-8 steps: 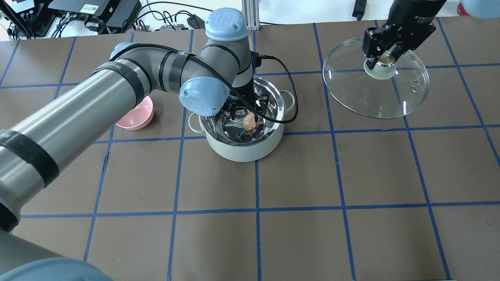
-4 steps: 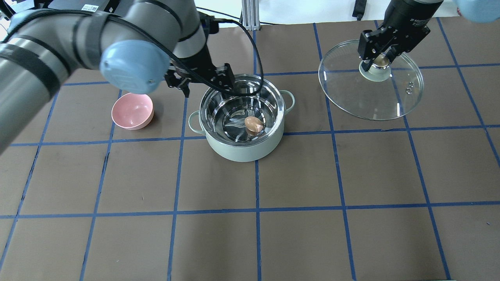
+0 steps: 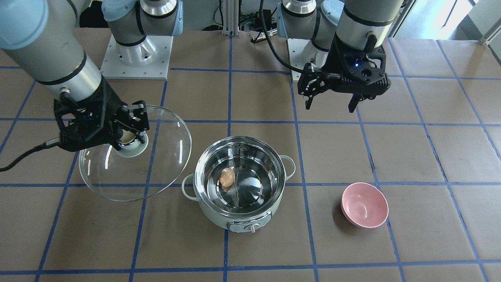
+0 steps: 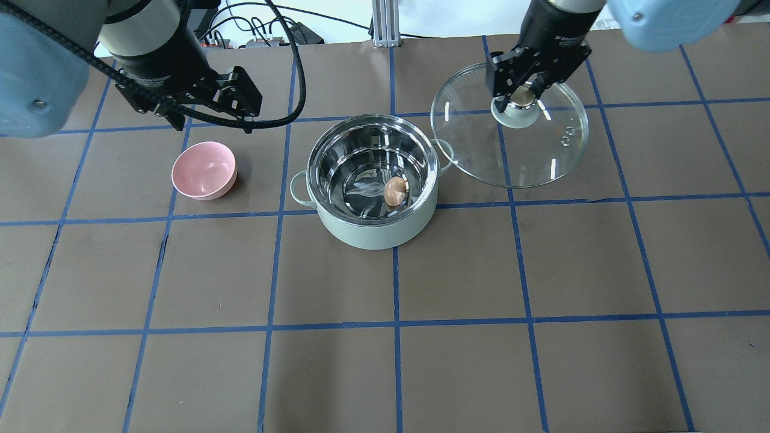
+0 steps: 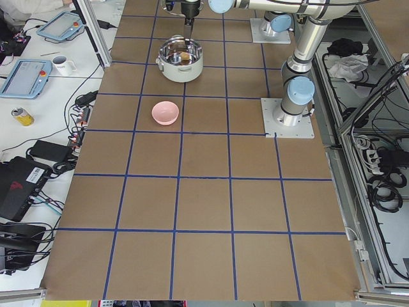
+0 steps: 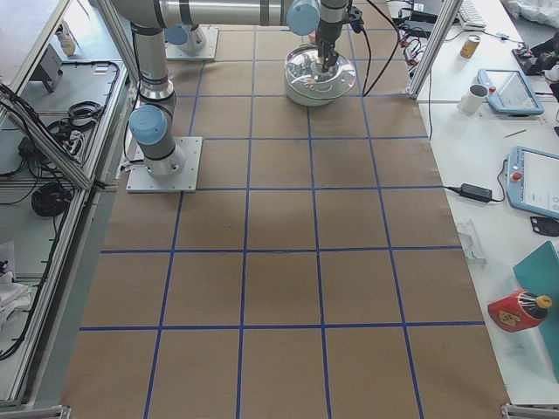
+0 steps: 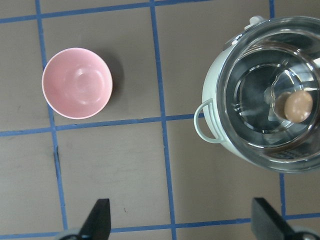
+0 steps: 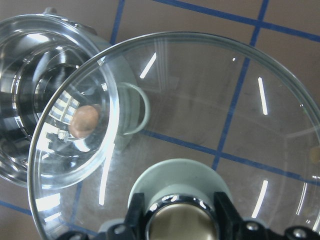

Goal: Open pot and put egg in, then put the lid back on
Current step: 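Carry the lid over the pot with the right gripper while the left withdraws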

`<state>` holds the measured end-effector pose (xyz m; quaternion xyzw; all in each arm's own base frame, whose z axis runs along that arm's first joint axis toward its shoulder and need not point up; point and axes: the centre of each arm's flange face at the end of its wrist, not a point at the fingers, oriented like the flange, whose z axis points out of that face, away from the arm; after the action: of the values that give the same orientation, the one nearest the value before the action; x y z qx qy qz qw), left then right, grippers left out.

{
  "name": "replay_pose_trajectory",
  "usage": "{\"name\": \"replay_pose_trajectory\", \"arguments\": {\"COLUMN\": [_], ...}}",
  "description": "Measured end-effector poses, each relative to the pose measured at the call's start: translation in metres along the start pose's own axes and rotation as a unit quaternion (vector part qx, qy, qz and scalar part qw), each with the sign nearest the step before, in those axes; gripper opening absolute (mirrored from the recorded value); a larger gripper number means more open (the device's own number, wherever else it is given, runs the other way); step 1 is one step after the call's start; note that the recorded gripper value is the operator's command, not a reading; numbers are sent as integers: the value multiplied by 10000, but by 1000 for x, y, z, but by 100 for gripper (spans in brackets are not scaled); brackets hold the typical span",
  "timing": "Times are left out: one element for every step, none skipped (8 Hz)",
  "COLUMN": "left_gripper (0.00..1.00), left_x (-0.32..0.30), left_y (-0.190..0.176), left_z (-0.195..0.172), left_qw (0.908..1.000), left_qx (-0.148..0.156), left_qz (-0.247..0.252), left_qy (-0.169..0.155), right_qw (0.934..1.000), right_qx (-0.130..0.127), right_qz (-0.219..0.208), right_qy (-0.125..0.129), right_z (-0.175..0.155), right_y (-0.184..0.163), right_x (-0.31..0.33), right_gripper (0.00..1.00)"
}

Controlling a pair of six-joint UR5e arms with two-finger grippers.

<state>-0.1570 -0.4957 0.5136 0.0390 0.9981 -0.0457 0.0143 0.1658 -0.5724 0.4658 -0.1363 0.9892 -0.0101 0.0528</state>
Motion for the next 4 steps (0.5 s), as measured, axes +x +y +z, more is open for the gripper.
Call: {"name": "replay_pose_trajectory", "arguments": {"left_gripper": [100,100,100,100], "left_x": [-7,-12,-16,-19], "left_y": [8,12,14,15], "left_z": [-11,-16,-19,-20], "left_qw": [9999,9998,9995,9993], "left_qx": [11,9,-15,-29], "left_qz": [-1,-10,4,26], "left_qy": [-140,-221,-324,-384], "right_qw": [10000,9998,9995,9992], "right_qx": [32,27,-14,-30], "right_qz": [-86,-210,-322,-394], "right_qy": [15,10,-5,-2], "right_z": [12,24,35,47], "right_y": [-10,-19,-25,-30], "right_x": [-34,-63,-88,-112], "right_gripper": [0,0,0,0]}}
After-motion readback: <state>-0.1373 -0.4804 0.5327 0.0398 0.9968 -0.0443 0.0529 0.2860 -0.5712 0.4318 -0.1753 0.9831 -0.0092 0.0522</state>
